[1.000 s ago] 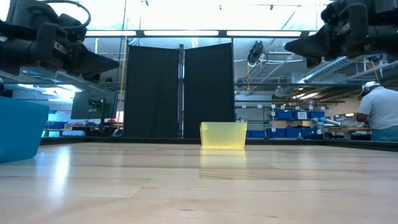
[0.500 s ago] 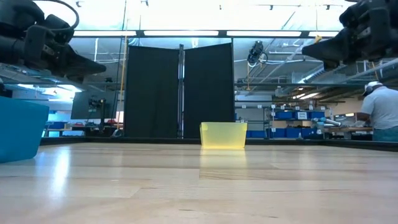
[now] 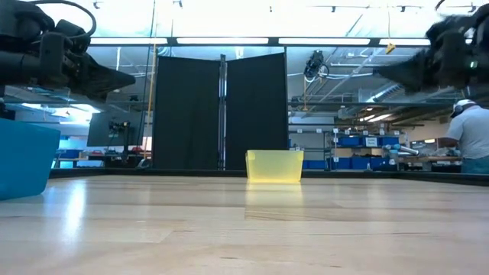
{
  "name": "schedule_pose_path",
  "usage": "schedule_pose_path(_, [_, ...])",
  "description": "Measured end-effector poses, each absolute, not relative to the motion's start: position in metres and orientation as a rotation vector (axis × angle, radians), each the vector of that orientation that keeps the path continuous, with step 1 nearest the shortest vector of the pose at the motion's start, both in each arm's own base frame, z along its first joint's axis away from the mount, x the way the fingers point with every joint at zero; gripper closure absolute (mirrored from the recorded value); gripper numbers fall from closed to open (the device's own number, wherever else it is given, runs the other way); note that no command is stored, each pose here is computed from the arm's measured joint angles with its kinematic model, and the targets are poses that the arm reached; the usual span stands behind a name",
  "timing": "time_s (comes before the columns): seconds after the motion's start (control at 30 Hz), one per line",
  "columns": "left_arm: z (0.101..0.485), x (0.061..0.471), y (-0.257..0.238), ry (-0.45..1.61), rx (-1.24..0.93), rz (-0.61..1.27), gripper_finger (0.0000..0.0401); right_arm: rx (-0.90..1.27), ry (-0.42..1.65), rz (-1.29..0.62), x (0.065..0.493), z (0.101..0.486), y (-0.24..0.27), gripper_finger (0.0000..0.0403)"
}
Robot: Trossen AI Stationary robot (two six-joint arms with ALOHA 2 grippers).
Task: Sort batteries
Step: Return to Home Position
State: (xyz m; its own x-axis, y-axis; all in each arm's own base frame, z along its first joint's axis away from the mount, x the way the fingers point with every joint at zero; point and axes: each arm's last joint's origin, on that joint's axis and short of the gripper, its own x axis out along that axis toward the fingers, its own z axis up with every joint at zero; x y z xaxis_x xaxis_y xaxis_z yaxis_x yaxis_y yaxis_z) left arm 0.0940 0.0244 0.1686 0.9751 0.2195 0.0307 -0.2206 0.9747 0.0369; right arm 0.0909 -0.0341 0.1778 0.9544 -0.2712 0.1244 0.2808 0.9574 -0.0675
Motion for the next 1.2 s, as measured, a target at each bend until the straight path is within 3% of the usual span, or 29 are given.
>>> schedule_pose_path(0.13, [0.1687, 0.094, 0.0245, -0.029, 0.033, 0.224, 0.0394, 0.016, -0.018, -0.335, 0.0905, 0.1667, -0.0387, 0.0398])
schedule_pose_path(0.5, [0.1673, 0.0942, 0.0252, -0.015, 0.021, 0.246, 0.0394, -0.014, -0.018, -0.503, 0.0881, 0.1671, -0.0431, 0.039])
schedule_pose_path(0.73, [0.1673, 0.0942, 0.0253, -0.019, -0.009, 0.248, 0.0394, -0.034, -0.012, -0.51, 0.0881, 0.1671, -0.0433, 0.0369])
schedule_pose_path(1.2, [0.1674, 0.0942, 0.0253, -0.019, -0.006, 0.248, 0.0394, -0.025, -0.015, -0.512, 0.0881, 0.1672, -0.0433, 0.0376])
